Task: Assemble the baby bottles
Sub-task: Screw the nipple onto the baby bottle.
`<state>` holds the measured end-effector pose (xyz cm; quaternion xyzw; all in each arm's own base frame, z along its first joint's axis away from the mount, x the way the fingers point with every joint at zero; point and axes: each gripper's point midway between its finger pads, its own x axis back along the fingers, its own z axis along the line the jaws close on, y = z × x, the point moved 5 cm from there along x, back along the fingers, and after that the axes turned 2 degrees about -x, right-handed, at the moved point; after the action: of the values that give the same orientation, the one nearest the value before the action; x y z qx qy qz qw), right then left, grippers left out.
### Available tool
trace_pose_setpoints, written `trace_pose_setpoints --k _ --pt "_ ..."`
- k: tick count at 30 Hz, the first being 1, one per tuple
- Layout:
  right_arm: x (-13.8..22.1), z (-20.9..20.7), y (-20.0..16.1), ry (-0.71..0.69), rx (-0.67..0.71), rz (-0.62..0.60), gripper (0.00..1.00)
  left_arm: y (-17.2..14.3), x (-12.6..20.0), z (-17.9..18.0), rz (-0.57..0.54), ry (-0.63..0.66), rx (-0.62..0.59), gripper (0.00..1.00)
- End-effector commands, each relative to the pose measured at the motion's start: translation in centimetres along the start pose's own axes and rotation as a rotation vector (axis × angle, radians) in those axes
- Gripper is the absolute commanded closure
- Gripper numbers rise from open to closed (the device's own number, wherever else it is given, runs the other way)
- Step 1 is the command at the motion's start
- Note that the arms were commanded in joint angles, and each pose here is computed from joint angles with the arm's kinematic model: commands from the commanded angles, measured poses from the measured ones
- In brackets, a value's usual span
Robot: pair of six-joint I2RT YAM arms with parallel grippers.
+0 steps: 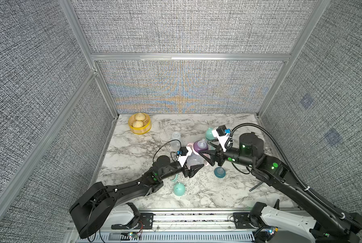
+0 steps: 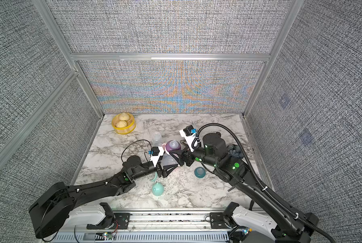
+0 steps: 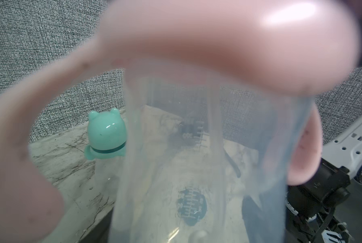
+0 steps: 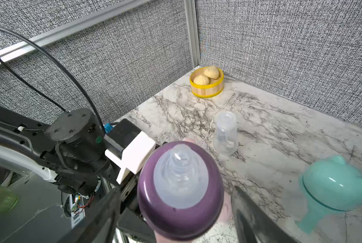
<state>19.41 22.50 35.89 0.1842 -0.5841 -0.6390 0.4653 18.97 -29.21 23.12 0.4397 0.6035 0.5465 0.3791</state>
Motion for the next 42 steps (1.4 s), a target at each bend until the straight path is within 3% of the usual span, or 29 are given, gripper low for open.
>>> trace_pose_setpoints --k 1,23,30,38,41,42 --pt "-0.3 0.3 0.0 0.031 0.014 -0.011 0.20 1.4 -0.2 -0.7 -0.054 -0.060 -0.011 1.00" --pt "-0.9 -0.4 0.0 0.003 -0.003 -0.060 0.26 0.9 -0.4 -0.5 -0.038 -0.063 0.000 1.00" --pt "-1.0 -0.6 -0.1 -0.012 -0.011 -0.055 0.41 0.9 -0.5 -0.3 -0.037 -0.048 0.001 1.00" --pt "-1.8 -0.8 -0.2 -0.073 -0.042 -0.075 0.62 1.0 -0.4 1.4 -0.013 0.102 -0.034 1.00" --pt "-2.5 -0.1 -0.3 -0.083 -0.021 -0.085 0.59 1.2 -0.3 1.4 -0.027 0.099 -0.044 1.00" --pt "-2.6 0.0 -0.3 -0.084 -0.022 -0.084 0.51 1.3 -0.3 1.3 -0.034 0.094 -0.045 1.00"
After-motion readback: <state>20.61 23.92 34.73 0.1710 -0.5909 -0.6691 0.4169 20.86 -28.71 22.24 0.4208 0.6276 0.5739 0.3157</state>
